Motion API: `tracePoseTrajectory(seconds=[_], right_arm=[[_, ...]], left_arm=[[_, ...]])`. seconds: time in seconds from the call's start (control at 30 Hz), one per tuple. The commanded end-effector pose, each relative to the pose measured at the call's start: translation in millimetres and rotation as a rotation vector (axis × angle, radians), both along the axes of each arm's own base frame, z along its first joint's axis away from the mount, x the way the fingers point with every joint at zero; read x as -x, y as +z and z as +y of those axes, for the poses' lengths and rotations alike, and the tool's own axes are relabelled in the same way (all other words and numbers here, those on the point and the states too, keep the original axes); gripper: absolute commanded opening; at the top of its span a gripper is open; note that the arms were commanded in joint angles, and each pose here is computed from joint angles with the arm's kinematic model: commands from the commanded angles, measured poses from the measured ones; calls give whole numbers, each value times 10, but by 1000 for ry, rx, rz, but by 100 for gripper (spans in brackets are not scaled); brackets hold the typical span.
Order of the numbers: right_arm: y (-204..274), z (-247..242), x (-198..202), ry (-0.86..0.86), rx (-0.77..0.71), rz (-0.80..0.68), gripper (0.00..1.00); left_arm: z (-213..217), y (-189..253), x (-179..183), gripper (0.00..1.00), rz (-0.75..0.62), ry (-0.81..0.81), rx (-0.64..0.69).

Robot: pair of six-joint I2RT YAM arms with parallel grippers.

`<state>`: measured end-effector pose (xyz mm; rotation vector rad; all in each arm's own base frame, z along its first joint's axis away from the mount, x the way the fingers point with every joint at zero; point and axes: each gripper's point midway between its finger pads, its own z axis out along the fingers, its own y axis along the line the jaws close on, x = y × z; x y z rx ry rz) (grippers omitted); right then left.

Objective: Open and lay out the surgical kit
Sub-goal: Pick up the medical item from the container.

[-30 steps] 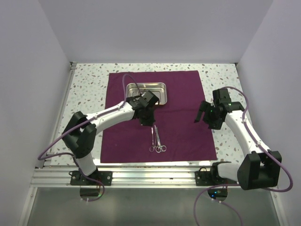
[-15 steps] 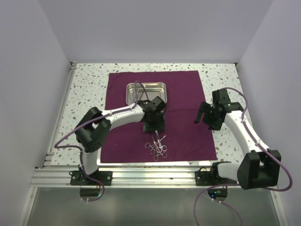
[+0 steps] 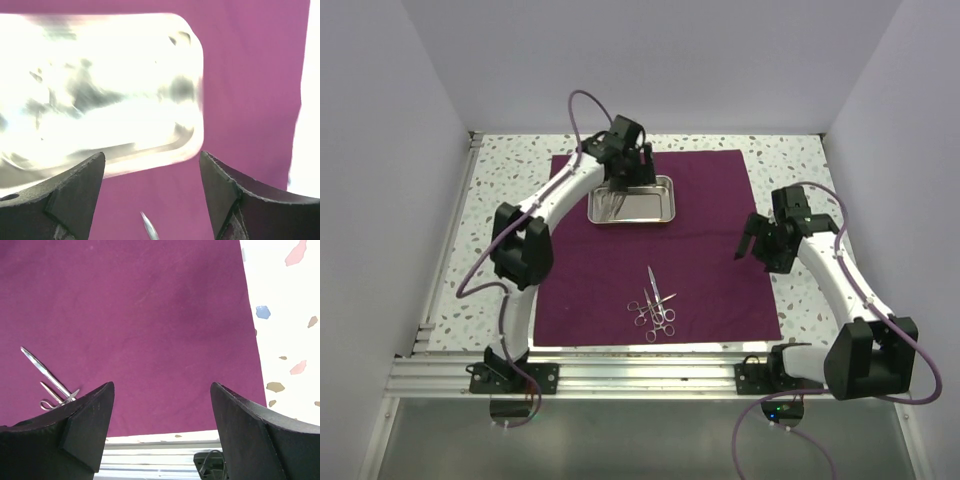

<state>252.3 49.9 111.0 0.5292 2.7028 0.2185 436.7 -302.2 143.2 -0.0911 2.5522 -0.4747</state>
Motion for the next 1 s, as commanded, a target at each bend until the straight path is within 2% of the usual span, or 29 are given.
tracePoseTrajectory(seconds=[0.0, 0.1, 0.2, 0.47, 0.8, 0.93, 0.97], right_arm=[[167, -30, -117, -9, 13, -43, 81], [204, -46, -158, -15, 22, -40, 81], [231, -71, -185, -13, 39, -31, 81], [203, -110, -187, -8, 62, -9, 82], [203, -95, -219, -8, 56, 4, 82], [213, -101, -212, -11, 58, 4, 81], [217, -101, -215, -10, 59, 2, 82]], left_arm=[[427, -172, -449, 79, -15, -6, -95], [539, -304, -732, 77, -28, -17, -108], [561, -420, -850, 75, -41, -47, -137], [721, -786, -736, 72, -17, -86, -227], [932, -935, -801, 70, -13, -41, -305], [973, -966, -827, 61, -11, -38, -305], [971, -996, -820, 56, -7, -43, -306]])
